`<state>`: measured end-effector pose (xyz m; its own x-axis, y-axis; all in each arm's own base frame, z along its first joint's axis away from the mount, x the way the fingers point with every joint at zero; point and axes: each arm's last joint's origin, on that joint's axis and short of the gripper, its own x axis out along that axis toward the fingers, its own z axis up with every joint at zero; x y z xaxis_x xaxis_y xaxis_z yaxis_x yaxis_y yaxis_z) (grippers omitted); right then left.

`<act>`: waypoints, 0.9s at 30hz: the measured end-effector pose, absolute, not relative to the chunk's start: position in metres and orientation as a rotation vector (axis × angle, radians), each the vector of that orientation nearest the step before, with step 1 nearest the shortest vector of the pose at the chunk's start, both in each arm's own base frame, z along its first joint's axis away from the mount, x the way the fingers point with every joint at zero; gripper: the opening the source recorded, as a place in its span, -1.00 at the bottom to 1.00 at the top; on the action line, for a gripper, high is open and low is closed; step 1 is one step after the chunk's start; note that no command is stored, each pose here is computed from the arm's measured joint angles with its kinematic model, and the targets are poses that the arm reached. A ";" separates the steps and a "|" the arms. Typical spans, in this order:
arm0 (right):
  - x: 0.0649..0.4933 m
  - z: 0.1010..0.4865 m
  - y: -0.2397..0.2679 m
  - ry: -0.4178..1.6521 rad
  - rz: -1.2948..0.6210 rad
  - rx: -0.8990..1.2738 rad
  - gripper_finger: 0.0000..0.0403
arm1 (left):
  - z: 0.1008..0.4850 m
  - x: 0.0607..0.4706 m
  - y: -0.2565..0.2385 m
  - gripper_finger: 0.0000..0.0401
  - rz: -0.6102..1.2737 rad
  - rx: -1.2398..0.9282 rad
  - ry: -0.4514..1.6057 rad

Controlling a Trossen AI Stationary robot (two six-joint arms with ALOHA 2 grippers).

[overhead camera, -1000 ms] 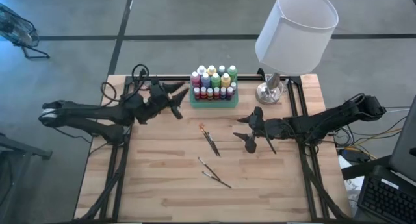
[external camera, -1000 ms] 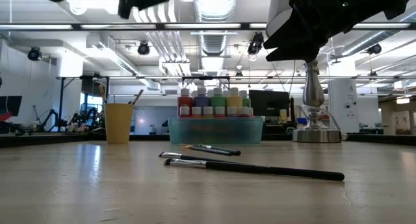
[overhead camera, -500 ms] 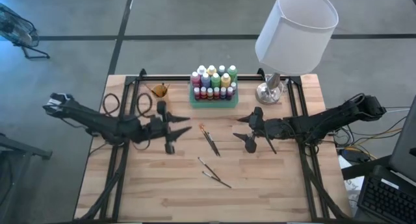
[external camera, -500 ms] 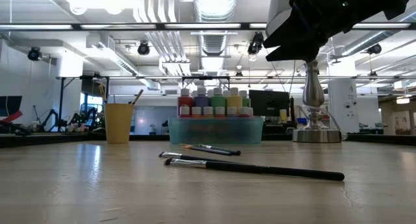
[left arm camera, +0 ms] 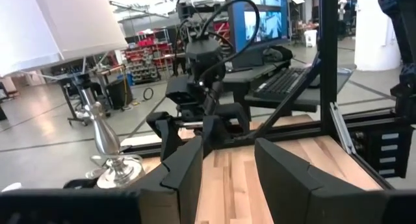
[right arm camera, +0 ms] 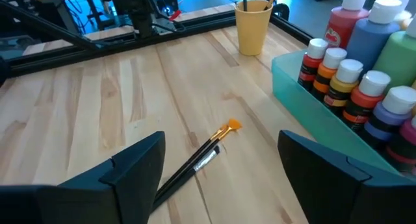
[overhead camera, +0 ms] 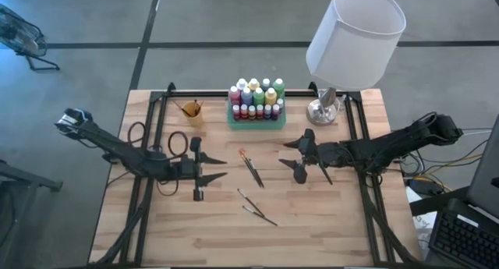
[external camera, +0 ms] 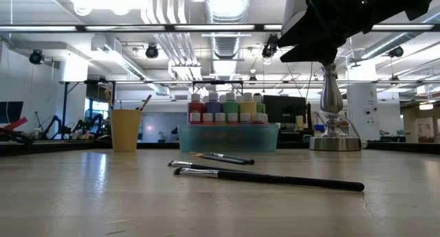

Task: Pick & Place Paint Supplies
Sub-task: Put the silver paintbrush into the orange cup

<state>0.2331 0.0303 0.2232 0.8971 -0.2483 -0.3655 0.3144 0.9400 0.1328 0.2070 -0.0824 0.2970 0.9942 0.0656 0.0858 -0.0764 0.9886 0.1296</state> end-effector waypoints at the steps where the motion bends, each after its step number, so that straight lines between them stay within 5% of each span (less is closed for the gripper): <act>1: 0.234 0.222 0.030 0.352 -0.294 0.193 0.44 | 0.296 0.207 -0.082 -0.27 0.071 0.131 -0.076; 17: 0.293 0.202 0.048 0.364 -0.192 0.179 0.58 | 0.291 0.207 -0.082 -0.27 0.066 0.080 -0.028; 27: 0.350 0.191 0.043 0.550 -0.284 0.168 0.42 | 0.289 0.208 -0.083 -0.27 0.068 0.058 -0.016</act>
<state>0.3503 0.0433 0.1910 0.8149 -0.2203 -0.5362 0.3094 0.9475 0.0810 0.2077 -0.0826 0.2891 0.9976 0.0674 0.0176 -0.0683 0.9960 0.0571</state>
